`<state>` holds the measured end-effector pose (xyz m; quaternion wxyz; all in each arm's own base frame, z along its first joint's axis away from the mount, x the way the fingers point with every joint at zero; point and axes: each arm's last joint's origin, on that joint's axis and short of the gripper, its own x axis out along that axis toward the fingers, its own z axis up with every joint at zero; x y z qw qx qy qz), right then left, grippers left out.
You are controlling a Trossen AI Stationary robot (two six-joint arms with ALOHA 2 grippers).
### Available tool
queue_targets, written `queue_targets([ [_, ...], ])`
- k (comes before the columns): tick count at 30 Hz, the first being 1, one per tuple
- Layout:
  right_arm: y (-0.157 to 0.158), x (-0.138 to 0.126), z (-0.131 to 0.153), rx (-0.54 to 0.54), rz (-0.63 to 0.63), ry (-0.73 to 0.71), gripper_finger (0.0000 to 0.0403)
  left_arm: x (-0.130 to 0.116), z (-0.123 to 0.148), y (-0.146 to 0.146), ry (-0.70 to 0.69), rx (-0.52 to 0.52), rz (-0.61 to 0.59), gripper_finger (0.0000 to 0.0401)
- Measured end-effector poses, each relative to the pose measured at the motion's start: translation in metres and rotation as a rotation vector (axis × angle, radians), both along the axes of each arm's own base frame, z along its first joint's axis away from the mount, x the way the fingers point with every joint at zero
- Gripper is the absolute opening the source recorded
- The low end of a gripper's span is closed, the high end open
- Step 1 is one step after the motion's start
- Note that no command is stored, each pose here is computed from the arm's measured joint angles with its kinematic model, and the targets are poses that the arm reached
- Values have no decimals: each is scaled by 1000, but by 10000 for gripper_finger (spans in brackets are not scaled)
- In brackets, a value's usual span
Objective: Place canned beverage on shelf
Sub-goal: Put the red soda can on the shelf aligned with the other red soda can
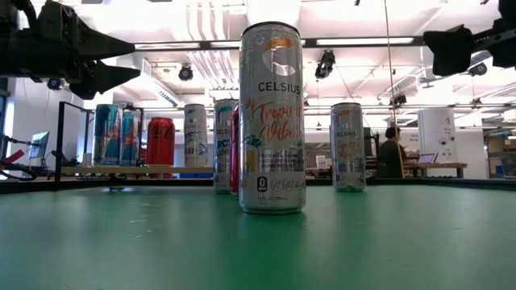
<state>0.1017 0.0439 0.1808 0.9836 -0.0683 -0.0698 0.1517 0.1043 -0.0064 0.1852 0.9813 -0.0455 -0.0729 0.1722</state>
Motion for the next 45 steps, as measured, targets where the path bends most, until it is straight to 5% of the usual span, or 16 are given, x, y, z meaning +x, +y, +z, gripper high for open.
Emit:
queue_targets([
  [14, -19, -9, -4, 34, -147, 24, 396, 0, 0, 0, 0, 0, 0, 375],
  [45, -19, -7, -7, 24, -146, 53, 396, 0, -1, 0, 6, 1, 0, 375],
])
